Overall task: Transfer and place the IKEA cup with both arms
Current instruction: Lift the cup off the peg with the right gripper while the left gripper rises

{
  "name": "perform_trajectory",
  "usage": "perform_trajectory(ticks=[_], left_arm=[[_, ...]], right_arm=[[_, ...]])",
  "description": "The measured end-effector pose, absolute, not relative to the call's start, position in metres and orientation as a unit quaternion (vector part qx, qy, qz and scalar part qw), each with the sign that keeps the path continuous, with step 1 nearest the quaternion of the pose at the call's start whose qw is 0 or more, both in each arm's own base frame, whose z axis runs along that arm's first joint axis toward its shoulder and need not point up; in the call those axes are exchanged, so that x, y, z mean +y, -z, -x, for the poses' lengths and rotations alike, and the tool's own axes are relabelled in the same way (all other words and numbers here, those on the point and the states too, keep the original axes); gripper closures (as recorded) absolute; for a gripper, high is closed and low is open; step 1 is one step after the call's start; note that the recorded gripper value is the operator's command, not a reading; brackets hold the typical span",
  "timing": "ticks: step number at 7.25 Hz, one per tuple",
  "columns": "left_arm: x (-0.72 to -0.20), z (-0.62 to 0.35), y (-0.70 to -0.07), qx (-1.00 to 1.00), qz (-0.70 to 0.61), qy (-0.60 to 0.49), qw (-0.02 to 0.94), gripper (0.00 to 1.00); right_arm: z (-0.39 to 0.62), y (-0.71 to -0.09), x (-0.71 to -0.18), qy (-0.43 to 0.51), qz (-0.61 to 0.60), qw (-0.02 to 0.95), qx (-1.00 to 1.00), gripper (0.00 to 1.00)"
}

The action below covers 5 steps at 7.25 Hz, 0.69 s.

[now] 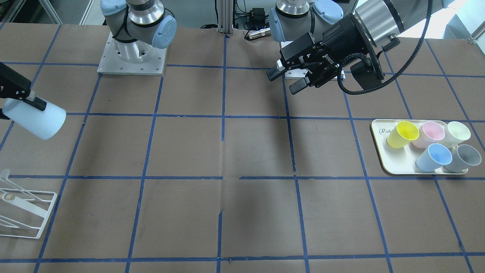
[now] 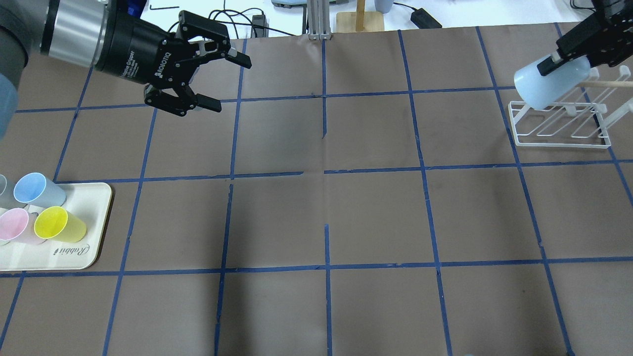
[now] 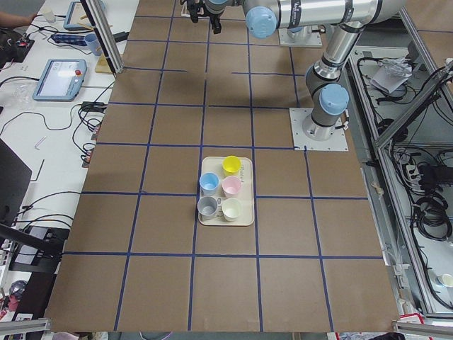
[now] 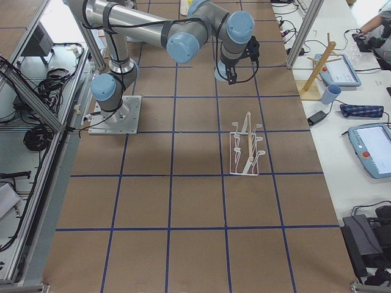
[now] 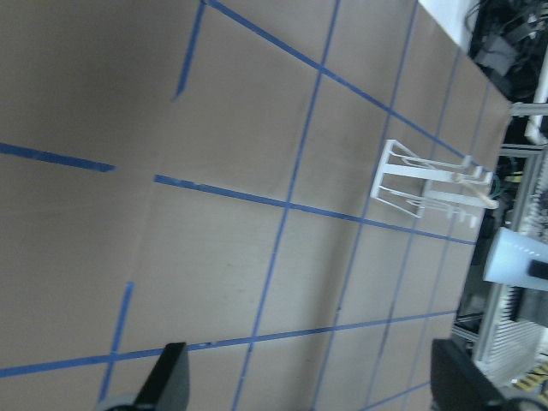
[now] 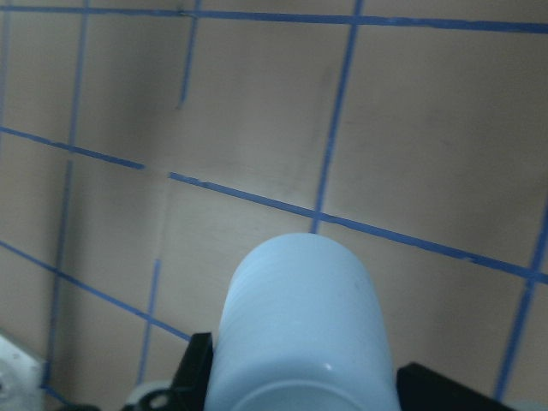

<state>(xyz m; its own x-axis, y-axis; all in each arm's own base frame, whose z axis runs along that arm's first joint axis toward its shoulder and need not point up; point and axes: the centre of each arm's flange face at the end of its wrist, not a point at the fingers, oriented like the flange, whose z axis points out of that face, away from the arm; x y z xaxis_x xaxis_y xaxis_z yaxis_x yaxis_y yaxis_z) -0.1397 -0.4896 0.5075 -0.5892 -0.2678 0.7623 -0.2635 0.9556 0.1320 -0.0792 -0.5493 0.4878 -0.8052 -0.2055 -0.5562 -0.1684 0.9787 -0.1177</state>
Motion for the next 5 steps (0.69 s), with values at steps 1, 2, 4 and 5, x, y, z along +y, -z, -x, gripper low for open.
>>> perform_trajectory(ticks=[1, 2, 4, 5], left_arm=[[-0.491, 0.143, -0.514, -0.864, -0.159, 0.010, 0.477, 0.00], [-0.492, 0.144, -0.519, -0.835, -0.166, 0.017, 0.524, 0.00], [-0.492, 0.150, -0.514, -0.752, -0.188, 0.055, 0.630, 0.00], [-0.489, 0.153, -0.505, -0.716, -0.194, 0.070, 0.667, 0.00]], right_arm=[[0.057, -0.485, -0.548, 0.025, 0.086, 0.371, 0.924, 0.34], [0.036, -0.479, -0.551, 0.021, 0.070, 0.435, 0.897, 0.34], [-0.010, -0.471, -0.560, 0.017, 0.043, 0.533, 0.845, 0.34], [-0.034, -0.473, -0.562, 0.018, 0.036, 0.563, 0.825, 0.34]])
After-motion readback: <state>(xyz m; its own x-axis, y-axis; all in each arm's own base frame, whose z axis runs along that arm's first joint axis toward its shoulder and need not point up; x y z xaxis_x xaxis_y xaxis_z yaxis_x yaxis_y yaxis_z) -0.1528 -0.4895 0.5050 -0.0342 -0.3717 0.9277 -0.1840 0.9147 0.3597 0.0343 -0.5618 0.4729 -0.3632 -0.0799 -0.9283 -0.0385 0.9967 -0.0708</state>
